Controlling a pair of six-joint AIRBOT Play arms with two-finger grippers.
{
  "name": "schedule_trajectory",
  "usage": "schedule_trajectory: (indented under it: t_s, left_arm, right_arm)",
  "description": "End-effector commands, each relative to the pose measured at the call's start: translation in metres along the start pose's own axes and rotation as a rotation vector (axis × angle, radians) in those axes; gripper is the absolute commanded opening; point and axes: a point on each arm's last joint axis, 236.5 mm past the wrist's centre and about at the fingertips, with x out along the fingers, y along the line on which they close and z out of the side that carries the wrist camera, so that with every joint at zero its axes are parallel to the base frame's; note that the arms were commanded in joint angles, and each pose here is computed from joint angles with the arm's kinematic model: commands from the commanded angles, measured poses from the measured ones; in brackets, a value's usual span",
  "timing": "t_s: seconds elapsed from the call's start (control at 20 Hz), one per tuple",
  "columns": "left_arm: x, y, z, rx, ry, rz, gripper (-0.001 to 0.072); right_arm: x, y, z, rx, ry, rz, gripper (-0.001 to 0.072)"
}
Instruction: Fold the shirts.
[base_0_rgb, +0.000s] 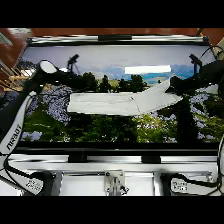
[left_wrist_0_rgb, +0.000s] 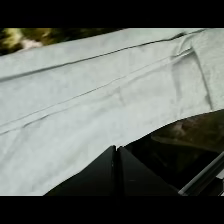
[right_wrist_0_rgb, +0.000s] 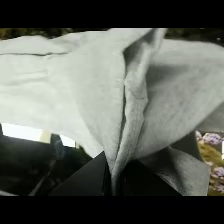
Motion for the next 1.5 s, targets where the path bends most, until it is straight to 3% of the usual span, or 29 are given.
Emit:
schedule_trajectory:
  t_s: [0.0,0.25,0.7,1.1,1.45]
  left_arm:
    - [0.073,-0.065,-0.012,0.011,-0.03,-0.082,0.0034]
    - [0.136,-0.111,-0.051,-0.034,0.018,-0.145,0.0034]
    - [0.203,-0.167,-0.082,-0.369,0.019,-0.345,0.0033]
    - [0.134,-0.152,-0.035,-0.224,-0.02,-0.375,0.0031]
    - [-0.025,-0.114,0.044,-0.005,-0.272,-0.14,0.003]
  right_arm:
    - [-0.049,0.028,-0.017,-0.008,-0.041,0.007,0.0073]
    - [-0.105,0.06,-0.04,-0.035,-0.13,0.01,0.0074]
    - [-0.136,0.075,-0.071,-0.031,-0.135,0.004,0.0074]
    - [-0.13,0.058,-0.068,-0.046,-0.117,-0.057,0.0074]
    - [-0.084,0.078,-0.045,-0.08,-0.059,0.062,0.0073]
